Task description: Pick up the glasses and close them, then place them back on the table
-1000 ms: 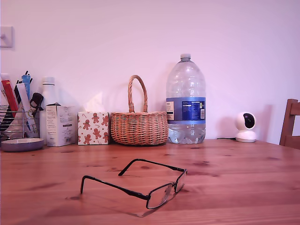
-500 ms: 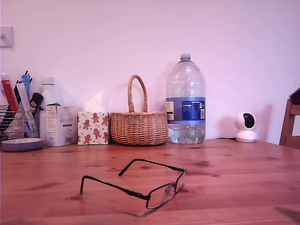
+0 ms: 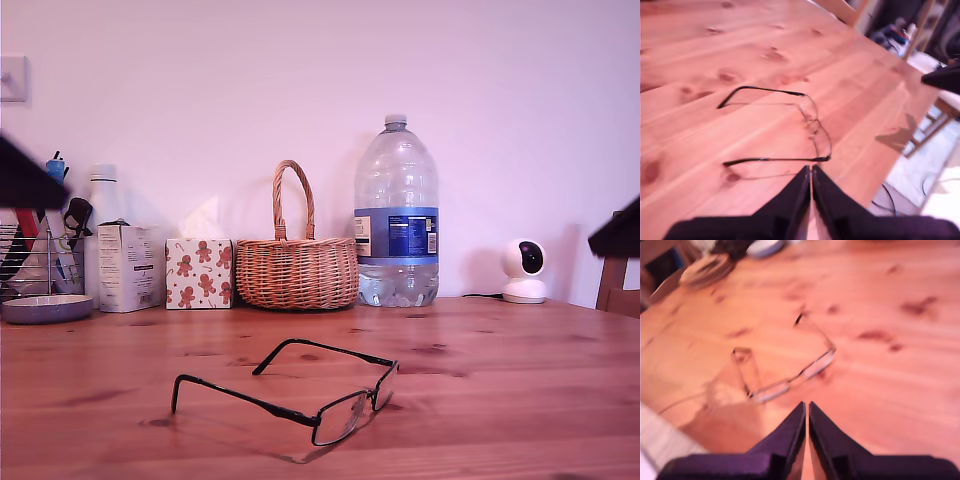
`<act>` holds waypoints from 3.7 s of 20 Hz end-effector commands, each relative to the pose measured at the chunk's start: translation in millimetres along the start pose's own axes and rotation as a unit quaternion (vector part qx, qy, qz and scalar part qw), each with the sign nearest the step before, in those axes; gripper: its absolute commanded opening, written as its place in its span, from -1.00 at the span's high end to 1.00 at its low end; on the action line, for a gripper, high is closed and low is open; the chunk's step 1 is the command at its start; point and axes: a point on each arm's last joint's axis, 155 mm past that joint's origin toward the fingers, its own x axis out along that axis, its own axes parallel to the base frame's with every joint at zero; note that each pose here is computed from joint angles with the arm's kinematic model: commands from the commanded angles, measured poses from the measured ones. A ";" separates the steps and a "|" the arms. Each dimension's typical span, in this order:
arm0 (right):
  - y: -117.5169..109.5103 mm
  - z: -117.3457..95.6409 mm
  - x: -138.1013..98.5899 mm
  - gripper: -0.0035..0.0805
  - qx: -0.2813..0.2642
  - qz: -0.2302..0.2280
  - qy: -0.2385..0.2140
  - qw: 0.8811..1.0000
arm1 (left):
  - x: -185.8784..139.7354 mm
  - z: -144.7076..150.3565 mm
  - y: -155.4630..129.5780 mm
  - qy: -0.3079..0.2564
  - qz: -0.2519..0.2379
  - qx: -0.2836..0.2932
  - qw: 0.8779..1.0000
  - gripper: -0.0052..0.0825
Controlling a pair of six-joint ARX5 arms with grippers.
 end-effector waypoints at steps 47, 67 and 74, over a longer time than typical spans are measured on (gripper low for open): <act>-29.2 -6.1 -1.0 0.95 -0.001 -0.078 0.005 0.997 | 206.3 -53.0 -16.3 0.412 0.135 0.051 0.900 0.10; -36.2 -4.7 -2.2 0.95 -0.001 -0.098 0.002 0.995 | 222.9 -60.1 -10.0 0.403 0.131 0.049 0.904 0.59; -36.2 -4.7 -2.2 0.95 -0.001 -0.098 0.002 0.995 | 225.8 -54.6 -11.9 0.398 0.124 0.061 0.907 0.84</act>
